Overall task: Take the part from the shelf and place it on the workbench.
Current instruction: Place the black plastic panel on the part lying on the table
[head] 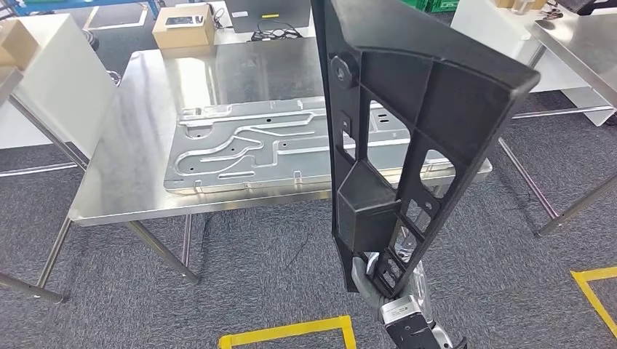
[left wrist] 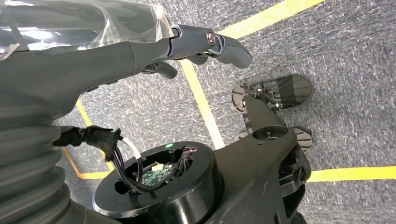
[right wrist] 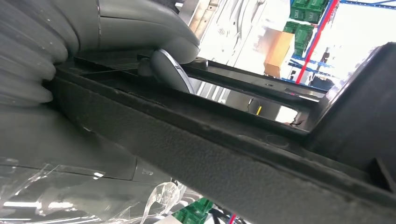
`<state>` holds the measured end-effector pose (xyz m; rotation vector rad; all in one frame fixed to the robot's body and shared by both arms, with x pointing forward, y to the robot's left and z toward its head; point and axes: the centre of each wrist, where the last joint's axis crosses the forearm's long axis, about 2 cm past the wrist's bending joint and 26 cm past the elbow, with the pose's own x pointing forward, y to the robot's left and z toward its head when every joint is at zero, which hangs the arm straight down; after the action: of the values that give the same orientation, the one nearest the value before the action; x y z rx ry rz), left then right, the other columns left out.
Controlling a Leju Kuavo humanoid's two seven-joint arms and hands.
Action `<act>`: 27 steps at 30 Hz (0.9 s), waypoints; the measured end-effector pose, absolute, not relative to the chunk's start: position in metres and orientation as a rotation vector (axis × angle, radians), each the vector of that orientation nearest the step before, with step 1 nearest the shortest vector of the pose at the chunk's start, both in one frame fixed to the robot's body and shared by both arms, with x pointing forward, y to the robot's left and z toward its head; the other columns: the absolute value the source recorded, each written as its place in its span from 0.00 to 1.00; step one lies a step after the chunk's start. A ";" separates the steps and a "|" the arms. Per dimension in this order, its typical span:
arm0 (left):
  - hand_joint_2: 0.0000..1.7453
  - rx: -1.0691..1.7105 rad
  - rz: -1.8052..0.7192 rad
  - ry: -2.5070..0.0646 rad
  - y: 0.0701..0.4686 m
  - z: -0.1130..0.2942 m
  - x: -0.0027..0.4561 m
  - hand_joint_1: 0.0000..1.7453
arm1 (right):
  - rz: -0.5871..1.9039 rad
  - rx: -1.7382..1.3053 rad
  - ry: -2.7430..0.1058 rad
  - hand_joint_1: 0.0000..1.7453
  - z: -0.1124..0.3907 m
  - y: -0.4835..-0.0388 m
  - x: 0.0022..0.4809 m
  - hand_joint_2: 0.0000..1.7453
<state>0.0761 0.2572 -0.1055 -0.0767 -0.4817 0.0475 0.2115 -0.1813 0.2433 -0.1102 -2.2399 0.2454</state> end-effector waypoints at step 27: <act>1.00 -0.084 0.062 -0.506 0.252 -0.106 0.073 0.00 | 0.268 -0.141 -2.226 1.00 0.243 -0.185 0.209 1.00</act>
<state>0.0732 0.2519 -0.1056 -0.0840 -0.5064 0.0615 0.2094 -0.1846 0.2429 -0.1414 -2.2258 0.2679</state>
